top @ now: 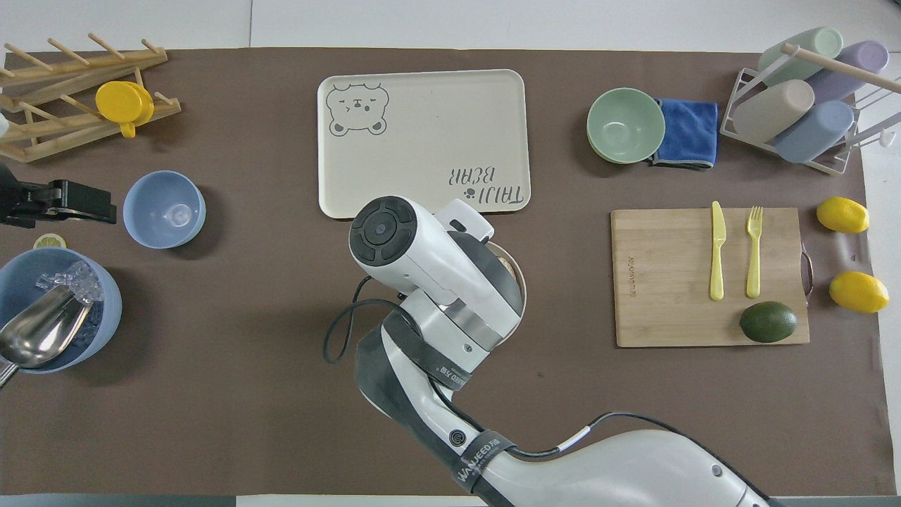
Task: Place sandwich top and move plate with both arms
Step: 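Carry the bread slice over the plate and lower it onto the egg, then withdraw the right gripper while the left gripper reaches toward the plate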
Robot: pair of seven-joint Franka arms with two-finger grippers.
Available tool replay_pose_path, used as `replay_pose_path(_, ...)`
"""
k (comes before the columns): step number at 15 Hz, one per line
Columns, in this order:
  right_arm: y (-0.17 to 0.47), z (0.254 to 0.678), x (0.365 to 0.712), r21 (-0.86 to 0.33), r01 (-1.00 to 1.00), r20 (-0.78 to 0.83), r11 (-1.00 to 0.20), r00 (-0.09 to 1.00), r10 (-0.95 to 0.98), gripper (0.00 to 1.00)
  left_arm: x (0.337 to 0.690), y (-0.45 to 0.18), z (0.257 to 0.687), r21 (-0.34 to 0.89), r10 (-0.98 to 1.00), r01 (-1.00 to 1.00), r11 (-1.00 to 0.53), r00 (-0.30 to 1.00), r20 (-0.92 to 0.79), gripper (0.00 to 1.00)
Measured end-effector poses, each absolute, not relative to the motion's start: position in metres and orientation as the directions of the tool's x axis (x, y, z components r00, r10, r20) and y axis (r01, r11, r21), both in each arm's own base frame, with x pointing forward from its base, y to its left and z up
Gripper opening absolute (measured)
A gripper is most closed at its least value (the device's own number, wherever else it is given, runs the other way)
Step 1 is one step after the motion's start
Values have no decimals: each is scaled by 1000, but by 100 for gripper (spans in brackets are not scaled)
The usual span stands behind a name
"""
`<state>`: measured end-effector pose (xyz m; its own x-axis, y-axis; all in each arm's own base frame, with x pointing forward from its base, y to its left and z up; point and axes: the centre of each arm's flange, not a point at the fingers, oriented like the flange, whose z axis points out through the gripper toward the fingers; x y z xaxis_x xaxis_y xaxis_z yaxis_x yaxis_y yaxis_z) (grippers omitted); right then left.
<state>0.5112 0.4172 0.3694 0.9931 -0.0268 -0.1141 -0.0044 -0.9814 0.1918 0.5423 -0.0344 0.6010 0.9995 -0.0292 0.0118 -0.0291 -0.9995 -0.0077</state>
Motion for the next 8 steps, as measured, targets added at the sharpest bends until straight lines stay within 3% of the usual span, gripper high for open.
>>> replay_pose_path(3, 416, 369, 515, 156, -27, -118, -987, 992, -45, 19, 537, -34, 593, -9, -29, -29, -1000, 1000, -4, 100)
replay_pose_path(8, 418, 369, 515, 143, -44, -114, -989, 992, -61, 70, 529, -34, 582, -6, -28, -28, -1000, 1000, -8, 100)
